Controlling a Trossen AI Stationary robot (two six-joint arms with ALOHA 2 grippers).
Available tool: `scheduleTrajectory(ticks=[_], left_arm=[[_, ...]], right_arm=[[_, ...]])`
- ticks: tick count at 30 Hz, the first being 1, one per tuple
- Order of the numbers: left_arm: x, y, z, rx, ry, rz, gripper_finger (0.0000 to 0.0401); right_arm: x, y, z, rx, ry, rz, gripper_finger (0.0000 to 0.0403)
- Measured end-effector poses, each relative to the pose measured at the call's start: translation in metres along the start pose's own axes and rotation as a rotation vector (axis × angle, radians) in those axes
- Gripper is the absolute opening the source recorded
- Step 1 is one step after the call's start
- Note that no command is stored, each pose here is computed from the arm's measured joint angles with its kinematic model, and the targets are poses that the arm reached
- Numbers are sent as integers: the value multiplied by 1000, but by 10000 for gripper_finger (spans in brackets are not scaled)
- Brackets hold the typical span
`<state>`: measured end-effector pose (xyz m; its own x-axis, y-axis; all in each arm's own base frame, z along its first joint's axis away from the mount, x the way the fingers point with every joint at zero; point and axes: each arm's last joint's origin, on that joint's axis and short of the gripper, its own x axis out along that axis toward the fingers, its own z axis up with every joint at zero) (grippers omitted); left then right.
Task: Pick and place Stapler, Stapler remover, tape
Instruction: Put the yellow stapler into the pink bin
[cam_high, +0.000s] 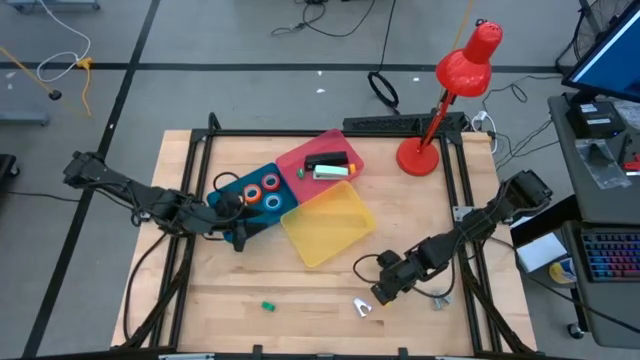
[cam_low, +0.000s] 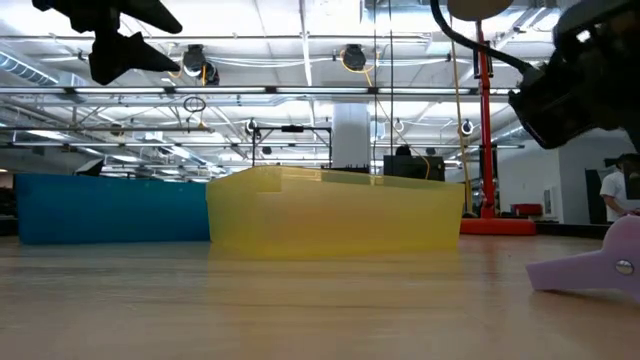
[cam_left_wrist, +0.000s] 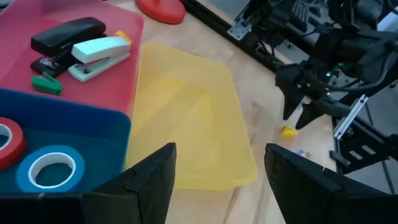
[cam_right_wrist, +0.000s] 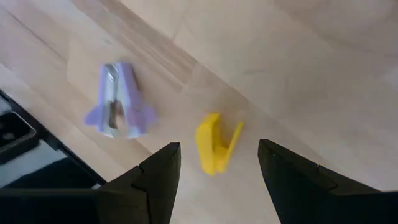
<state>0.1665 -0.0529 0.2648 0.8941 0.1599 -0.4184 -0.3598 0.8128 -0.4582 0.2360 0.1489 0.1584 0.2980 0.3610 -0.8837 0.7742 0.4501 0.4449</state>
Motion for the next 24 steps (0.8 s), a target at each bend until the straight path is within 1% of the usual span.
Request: scheduleTrajectory(ticks=[11, 24], left_arm=[[0, 0, 0, 25, 2, 2, 244], [0, 0, 0, 25, 3, 0, 244]], right_arm=[[29, -1, 1, -6, 12, -40, 207], [33, -11, -4, -15, -16, -139, 207]])
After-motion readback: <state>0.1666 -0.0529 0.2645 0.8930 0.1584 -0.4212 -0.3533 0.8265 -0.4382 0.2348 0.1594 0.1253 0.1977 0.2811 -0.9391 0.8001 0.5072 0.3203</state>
